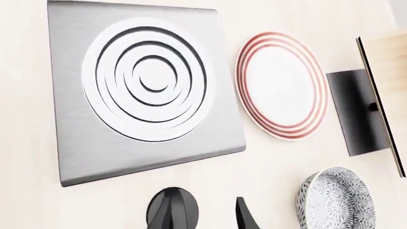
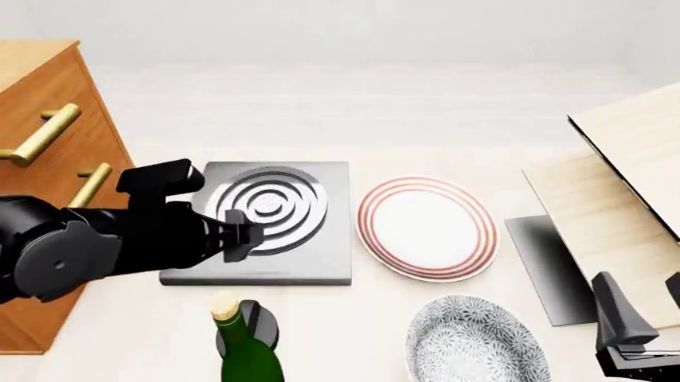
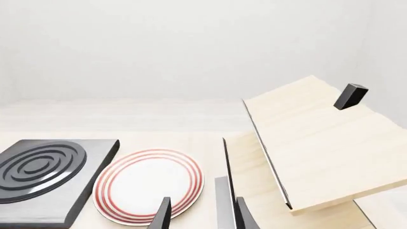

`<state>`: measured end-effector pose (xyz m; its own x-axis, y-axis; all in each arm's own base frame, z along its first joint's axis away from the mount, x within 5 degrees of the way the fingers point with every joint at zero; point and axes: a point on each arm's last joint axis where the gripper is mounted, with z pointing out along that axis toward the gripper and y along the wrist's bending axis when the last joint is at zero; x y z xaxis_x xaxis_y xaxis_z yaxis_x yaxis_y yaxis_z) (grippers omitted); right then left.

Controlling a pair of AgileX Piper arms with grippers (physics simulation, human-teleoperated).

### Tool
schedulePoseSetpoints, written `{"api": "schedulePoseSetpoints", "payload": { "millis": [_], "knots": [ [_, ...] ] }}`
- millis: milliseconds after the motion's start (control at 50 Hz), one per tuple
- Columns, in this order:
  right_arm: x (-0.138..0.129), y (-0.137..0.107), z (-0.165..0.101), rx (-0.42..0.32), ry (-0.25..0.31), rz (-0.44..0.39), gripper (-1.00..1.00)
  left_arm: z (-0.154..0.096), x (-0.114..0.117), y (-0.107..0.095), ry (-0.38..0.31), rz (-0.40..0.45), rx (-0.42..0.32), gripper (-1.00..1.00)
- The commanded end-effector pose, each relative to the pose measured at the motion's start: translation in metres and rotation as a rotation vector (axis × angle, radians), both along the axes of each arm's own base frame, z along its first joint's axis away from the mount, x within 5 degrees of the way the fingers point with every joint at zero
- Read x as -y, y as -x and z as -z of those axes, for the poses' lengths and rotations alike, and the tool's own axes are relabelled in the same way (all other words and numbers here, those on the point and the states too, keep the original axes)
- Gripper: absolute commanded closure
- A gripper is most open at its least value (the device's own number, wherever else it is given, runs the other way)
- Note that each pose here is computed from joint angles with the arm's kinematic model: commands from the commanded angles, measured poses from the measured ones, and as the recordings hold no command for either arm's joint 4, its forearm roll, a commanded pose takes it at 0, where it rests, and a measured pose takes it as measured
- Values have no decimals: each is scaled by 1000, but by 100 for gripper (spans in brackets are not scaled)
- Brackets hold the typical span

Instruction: Turn on the stove.

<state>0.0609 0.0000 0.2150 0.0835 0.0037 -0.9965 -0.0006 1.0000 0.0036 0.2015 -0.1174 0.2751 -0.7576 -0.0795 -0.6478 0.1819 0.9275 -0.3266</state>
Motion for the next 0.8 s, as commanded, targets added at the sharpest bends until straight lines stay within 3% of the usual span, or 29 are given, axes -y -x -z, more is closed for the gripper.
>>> {"api": "schedulePoseSetpoints", "payload": {
  "millis": [20,800],
  "knots": [
    [0,0,0,0,0,0,-100,21,-4,2,-11,-16,-28,-100],
    [0,0,0,0,0,0,-100,62,-11,-17,-51,-62,-73,-100]
  ]
}}
